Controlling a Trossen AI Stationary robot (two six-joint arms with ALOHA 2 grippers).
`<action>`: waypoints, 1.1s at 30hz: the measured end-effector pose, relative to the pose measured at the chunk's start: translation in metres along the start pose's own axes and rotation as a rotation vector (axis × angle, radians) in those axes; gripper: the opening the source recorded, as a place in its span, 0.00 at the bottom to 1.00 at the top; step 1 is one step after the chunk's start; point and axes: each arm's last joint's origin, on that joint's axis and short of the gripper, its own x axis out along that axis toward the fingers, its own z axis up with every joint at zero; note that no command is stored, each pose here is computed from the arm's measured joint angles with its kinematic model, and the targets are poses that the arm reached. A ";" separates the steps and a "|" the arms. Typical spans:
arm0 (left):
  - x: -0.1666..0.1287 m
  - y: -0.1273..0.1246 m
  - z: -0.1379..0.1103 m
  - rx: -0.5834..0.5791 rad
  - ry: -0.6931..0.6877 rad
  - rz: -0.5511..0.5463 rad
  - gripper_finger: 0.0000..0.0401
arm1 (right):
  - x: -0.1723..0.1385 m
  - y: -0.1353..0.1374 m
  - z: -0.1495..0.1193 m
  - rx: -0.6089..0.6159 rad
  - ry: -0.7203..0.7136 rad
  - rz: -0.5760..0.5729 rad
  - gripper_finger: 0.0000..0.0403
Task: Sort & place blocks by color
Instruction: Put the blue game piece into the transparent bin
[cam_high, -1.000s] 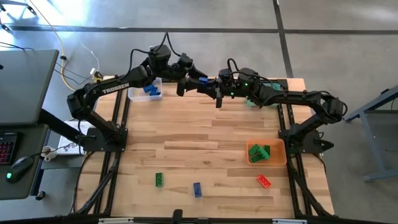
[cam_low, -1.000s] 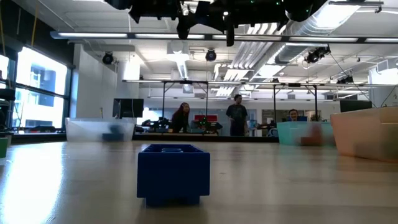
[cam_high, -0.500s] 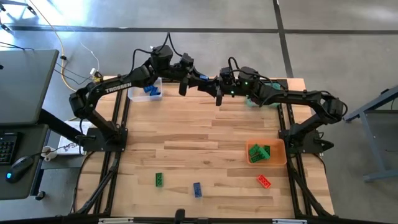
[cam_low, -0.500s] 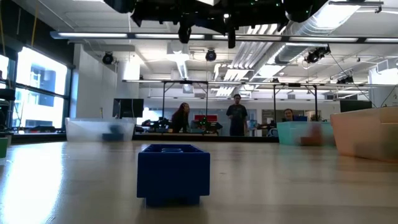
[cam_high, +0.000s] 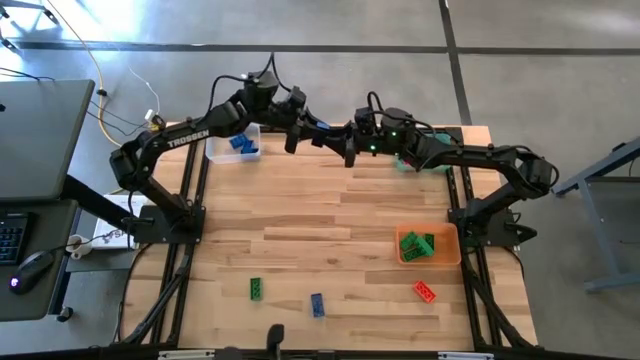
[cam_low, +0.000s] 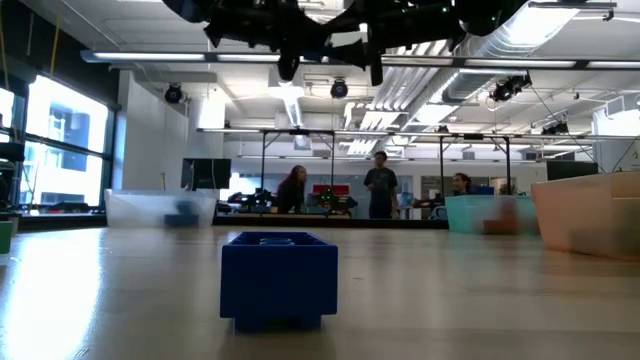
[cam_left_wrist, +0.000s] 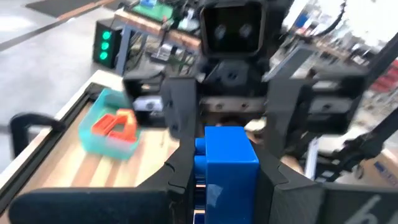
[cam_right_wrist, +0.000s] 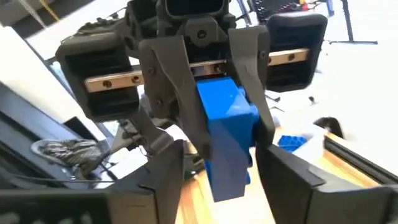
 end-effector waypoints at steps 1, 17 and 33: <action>-0.001 0.002 -0.002 0.002 0.016 0.018 0.16 | 0.000 -0.001 0.000 0.004 0.001 -0.014 0.47; -0.067 0.054 -0.044 -0.030 0.505 0.685 0.16 | 0.002 0.006 -0.009 0.009 0.046 -0.036 0.53; -0.133 0.090 -0.077 -0.363 0.770 1.020 0.16 | 0.004 0.019 -0.016 0.034 0.065 -0.007 0.53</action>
